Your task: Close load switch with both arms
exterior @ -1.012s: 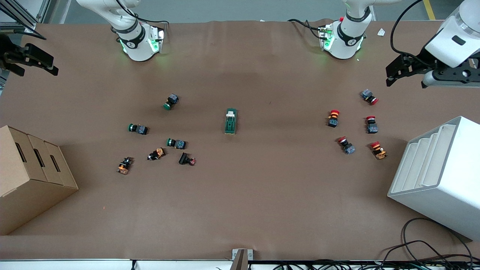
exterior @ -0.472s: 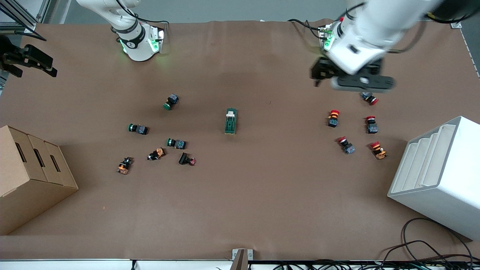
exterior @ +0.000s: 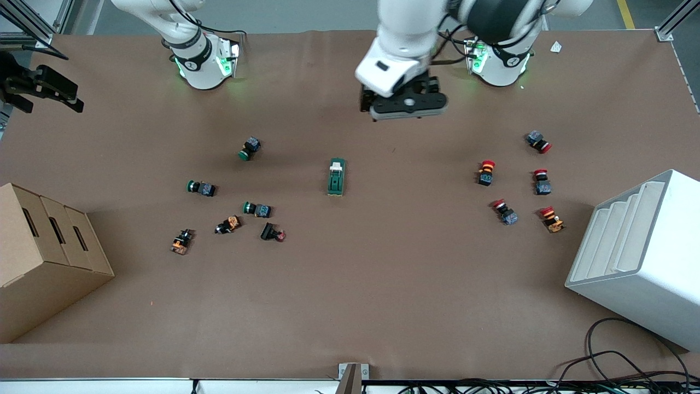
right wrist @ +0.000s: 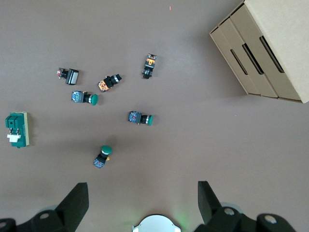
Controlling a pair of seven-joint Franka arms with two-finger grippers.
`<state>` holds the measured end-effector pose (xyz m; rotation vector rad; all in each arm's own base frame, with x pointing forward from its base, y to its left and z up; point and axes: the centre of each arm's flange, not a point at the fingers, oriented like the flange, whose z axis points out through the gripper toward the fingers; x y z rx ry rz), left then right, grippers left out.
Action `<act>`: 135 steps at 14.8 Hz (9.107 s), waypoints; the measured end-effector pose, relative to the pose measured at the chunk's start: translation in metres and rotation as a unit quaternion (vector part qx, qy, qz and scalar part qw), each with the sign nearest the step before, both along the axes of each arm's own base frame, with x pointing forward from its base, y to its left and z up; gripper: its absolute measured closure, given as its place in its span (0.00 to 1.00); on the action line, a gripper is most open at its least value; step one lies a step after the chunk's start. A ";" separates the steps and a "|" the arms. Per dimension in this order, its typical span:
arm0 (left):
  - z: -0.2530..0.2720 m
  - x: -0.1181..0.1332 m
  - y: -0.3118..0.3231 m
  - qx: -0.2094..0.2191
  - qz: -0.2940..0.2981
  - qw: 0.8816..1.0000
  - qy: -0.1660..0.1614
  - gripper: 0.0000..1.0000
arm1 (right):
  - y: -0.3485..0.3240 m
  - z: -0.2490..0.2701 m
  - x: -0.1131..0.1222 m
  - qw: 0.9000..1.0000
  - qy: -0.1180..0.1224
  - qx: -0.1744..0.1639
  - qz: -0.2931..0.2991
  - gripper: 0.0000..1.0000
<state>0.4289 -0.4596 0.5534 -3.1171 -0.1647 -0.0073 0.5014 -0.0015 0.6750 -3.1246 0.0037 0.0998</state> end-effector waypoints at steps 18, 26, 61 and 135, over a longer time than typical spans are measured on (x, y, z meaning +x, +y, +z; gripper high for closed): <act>-0.305 -0.216 -0.153 0.069 0.101 0.947 -0.297 0.02 | 0.000 0.000 0.000 1.000 0.000 0.002 0.000 0.00; -0.415 -0.231 -0.127 0.039 0.000 0.899 -0.437 0.04 | 0.000 0.005 0.000 1.000 -0.005 0.002 -0.001 0.00; -0.492 -0.224 -0.104 0.003 -0.083 0.833 -0.548 0.00 | 0.308 -0.319 -0.047 0.957 0.046 0.079 -0.276 0.00; -0.499 -0.219 -0.107 0.009 -0.068 0.823 -0.563 0.00 | 0.444 -0.462 -0.023 0.901 -0.026 0.189 -0.389 0.00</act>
